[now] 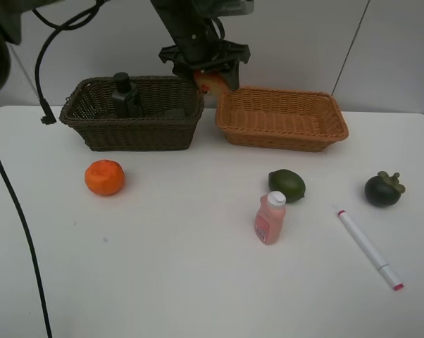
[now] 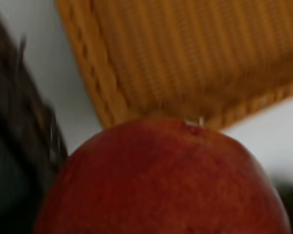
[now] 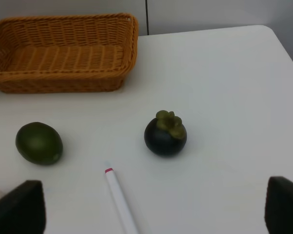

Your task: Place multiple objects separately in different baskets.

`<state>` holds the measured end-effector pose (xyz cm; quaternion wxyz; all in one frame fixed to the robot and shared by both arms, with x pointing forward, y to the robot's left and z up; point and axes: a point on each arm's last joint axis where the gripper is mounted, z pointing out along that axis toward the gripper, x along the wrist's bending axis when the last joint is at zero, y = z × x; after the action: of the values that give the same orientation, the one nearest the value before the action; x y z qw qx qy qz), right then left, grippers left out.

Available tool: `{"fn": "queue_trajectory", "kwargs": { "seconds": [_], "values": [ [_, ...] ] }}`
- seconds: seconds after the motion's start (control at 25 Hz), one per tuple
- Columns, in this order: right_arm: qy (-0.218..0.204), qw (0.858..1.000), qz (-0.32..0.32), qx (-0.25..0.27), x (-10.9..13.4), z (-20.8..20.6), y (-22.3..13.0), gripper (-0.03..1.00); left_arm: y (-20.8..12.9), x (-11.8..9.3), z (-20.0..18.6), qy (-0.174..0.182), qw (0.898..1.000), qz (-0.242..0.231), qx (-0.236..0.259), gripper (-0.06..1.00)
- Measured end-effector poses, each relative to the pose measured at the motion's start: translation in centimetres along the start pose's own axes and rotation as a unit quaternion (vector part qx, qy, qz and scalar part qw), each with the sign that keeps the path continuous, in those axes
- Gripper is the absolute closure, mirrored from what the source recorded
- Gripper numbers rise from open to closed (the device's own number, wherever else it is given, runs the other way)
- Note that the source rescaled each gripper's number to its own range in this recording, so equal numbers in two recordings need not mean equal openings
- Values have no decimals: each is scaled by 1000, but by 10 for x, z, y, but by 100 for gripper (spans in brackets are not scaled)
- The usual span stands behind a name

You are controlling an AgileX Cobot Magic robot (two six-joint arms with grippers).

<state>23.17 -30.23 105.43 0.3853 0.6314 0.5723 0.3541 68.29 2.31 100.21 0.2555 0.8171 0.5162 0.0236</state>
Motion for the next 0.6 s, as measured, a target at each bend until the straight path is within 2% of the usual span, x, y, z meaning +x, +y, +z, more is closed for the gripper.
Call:
{"fn": "queue_trajectory", "kwargs": {
  "seconds": [0.12,0.24,0.32,0.52,0.6],
  "values": [
    [0,1000,0,0,0,0,0,-3,5,3,28,-11,999,21,-24,20],
    [0,1000,0,0,0,0,0,-3,4,6,45,-16,999,20,-34,4],
    [0,1000,0,0,0,0,0,-3,3,7,51,-16,999,20,-31,0],
    [0,1000,0,0,0,0,0,-3,5,5,44,-18,999,21,-35,-1],
    [0,1000,0,0,0,0,0,-3,5,3,34,-20,999,24,-20,-1]
  ]
}}
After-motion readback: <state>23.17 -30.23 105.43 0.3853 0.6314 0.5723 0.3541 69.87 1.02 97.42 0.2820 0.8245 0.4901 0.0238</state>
